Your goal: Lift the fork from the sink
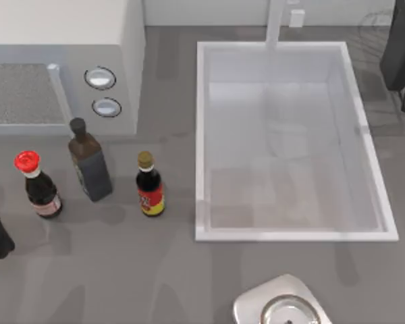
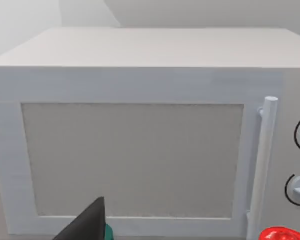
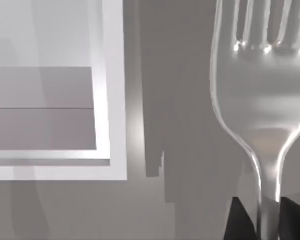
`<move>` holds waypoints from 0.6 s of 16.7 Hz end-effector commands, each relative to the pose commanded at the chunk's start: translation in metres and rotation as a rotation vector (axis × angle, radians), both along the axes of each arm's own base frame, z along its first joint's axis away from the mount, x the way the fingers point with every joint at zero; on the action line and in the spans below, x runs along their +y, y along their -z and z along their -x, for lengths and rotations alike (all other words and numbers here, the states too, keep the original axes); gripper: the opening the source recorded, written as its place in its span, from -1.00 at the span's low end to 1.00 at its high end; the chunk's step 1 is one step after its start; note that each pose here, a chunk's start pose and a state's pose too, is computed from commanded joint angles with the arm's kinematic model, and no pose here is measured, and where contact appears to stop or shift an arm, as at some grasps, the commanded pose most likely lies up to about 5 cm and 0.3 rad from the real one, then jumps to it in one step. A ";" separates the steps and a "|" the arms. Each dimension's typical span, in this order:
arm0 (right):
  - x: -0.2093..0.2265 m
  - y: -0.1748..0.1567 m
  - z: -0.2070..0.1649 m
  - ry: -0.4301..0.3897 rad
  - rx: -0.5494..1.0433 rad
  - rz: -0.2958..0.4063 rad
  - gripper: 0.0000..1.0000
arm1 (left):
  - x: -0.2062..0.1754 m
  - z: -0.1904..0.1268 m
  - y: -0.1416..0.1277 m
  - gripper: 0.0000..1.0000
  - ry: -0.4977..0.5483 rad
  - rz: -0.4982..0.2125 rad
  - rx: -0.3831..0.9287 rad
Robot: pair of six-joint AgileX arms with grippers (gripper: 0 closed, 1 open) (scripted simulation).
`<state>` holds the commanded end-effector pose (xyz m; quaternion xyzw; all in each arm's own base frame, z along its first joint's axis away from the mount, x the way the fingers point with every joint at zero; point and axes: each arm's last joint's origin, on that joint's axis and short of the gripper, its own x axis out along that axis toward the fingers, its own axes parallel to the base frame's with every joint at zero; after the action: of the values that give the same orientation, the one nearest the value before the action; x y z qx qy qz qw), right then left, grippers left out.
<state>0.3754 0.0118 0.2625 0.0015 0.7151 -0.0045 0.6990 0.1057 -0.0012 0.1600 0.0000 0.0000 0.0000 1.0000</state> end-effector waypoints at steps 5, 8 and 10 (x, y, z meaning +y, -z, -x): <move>-0.027 -0.007 0.034 0.001 -0.022 -0.004 -1.00 | 0.000 0.000 0.000 1.00 0.000 0.000 0.000; -0.027 -0.008 0.035 0.001 -0.023 -0.004 -1.00 | 0.000 0.000 0.000 1.00 0.000 0.000 0.000; -0.025 -0.006 0.034 -0.001 -0.018 -0.003 -1.00 | 0.000 0.000 0.000 1.00 0.000 0.000 0.000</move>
<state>0.3416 -0.0137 0.2685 0.0023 0.7086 -0.0028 0.7056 0.1057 -0.0012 0.1600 0.0000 0.0000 0.0000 1.0000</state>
